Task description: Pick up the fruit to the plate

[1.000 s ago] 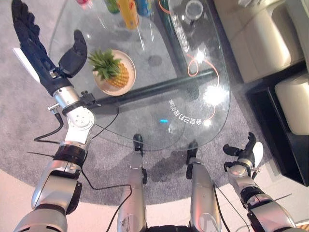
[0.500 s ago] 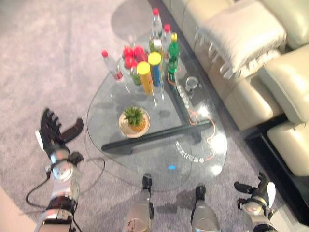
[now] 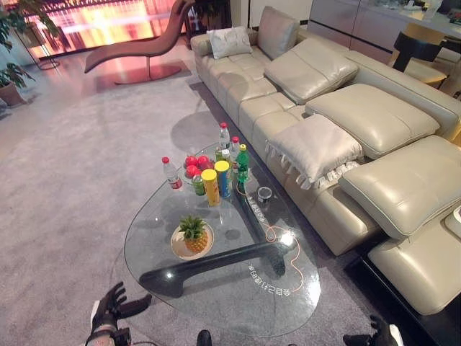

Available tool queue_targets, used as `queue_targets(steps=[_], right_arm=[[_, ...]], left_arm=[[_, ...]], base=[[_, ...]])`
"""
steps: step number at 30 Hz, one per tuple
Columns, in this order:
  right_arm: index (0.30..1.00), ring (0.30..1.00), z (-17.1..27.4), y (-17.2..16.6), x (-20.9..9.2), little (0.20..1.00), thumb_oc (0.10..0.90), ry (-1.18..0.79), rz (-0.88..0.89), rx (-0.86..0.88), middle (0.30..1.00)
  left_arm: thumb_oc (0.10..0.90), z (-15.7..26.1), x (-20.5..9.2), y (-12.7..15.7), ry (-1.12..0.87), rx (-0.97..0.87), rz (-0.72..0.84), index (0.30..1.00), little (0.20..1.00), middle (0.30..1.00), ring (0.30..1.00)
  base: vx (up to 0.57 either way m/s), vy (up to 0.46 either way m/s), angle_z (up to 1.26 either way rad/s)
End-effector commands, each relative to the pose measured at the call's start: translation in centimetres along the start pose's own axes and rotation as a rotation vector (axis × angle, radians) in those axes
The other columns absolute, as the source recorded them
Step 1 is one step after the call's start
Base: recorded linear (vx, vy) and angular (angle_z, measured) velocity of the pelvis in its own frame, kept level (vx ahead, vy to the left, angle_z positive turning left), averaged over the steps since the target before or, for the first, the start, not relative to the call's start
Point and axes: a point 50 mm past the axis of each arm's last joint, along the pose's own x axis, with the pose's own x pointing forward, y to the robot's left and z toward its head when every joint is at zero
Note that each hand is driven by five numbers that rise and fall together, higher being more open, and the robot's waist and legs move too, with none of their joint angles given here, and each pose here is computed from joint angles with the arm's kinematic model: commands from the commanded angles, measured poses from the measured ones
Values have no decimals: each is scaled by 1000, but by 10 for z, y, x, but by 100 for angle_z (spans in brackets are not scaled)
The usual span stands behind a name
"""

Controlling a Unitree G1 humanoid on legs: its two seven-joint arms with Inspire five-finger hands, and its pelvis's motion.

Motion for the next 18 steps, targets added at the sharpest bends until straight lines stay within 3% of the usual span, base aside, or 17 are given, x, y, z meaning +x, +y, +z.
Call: queue_targets(steps=[1,9,18], right_arm=[[900,900,17,-2,6,900,800,-15,31,2,900],[900,900,7,17,3,900,800,102,165,-76,900],[900,900,6,22,3,900,800,141,205,-123,900]], left_arm=[[800,26,12,-6,-21,58,-83,900,900,900,900],[800,-20,1,-39,232,218,-322,900,900,900,900],[800,-27,-1,-47,299,218,-356,900,900,900,900]], base=[[54,-6,-1],[34,13,0],[0,0,0]])
